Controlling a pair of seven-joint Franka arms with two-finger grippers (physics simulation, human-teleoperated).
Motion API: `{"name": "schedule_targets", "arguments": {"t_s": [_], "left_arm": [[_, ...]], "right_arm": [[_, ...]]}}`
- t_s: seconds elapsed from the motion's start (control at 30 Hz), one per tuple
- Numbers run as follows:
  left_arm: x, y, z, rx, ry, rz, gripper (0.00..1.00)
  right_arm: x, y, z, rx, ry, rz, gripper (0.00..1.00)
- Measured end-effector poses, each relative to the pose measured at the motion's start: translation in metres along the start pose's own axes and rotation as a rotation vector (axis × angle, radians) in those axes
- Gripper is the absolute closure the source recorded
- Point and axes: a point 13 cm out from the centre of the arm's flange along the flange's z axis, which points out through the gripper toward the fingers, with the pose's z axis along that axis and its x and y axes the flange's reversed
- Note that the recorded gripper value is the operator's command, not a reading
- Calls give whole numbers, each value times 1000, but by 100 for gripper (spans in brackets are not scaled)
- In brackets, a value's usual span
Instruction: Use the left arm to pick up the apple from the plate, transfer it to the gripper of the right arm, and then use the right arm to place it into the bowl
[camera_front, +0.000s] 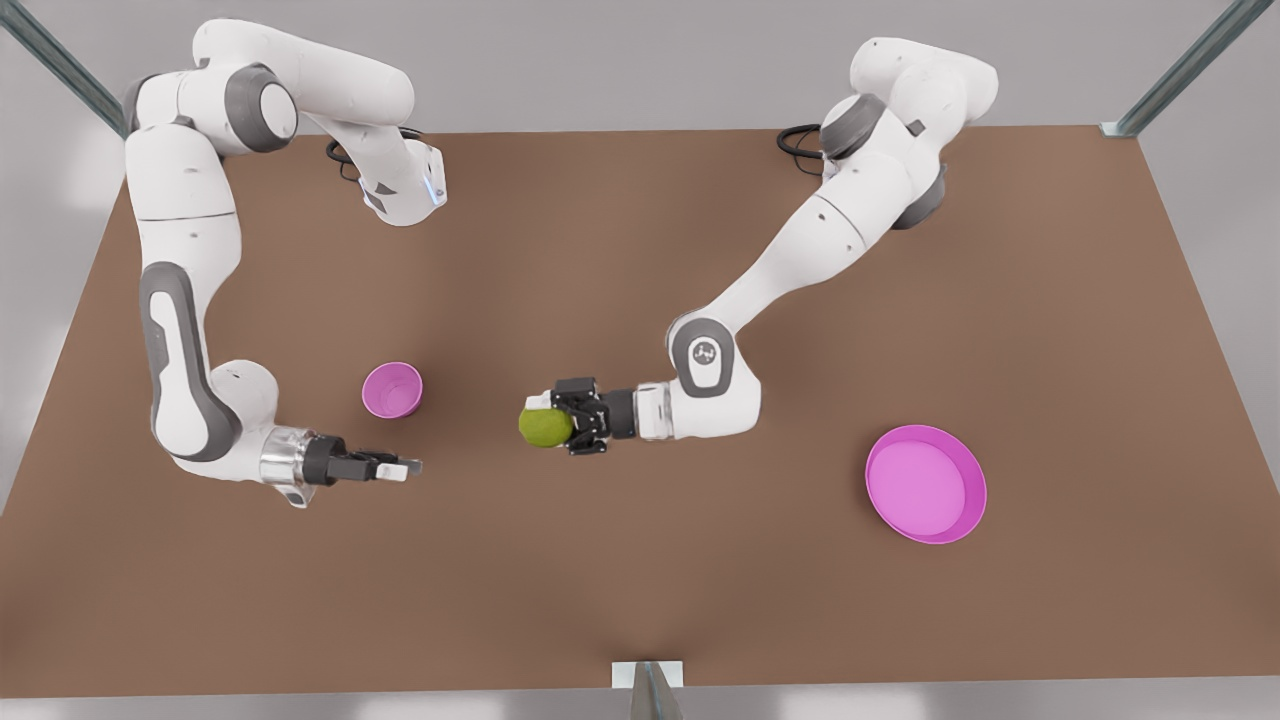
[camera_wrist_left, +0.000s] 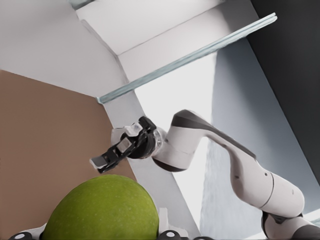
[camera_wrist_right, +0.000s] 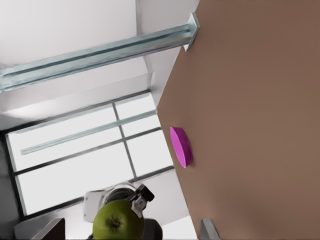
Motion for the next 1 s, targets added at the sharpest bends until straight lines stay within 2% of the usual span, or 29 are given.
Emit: {"name": "schedule_targets", "arguments": {"t_s": [0.2, 0.33, 0.5, 0.67, 1.0], "left_arm": [[-2, 16, 8, -40, -50, 241, 24], [-12, 20, 4, -60, -71, 377, 23], [-14, 23, 3, -76, -74, 511, 23], [-10, 25, 6, -84, -68, 610, 23], [-3, 27, 14, -92, -61, 748, 23]], "right_arm": [[17, 5, 23, -41, 98, -327, 0], [39, -22, 56, -67, 163, -430, 0], [52, -33, 77, -95, 191, -528, 0], [49, -12, 79, -96, 193, -521, 0], [61, -7, 100, -51, 258, -395, 0]]}}
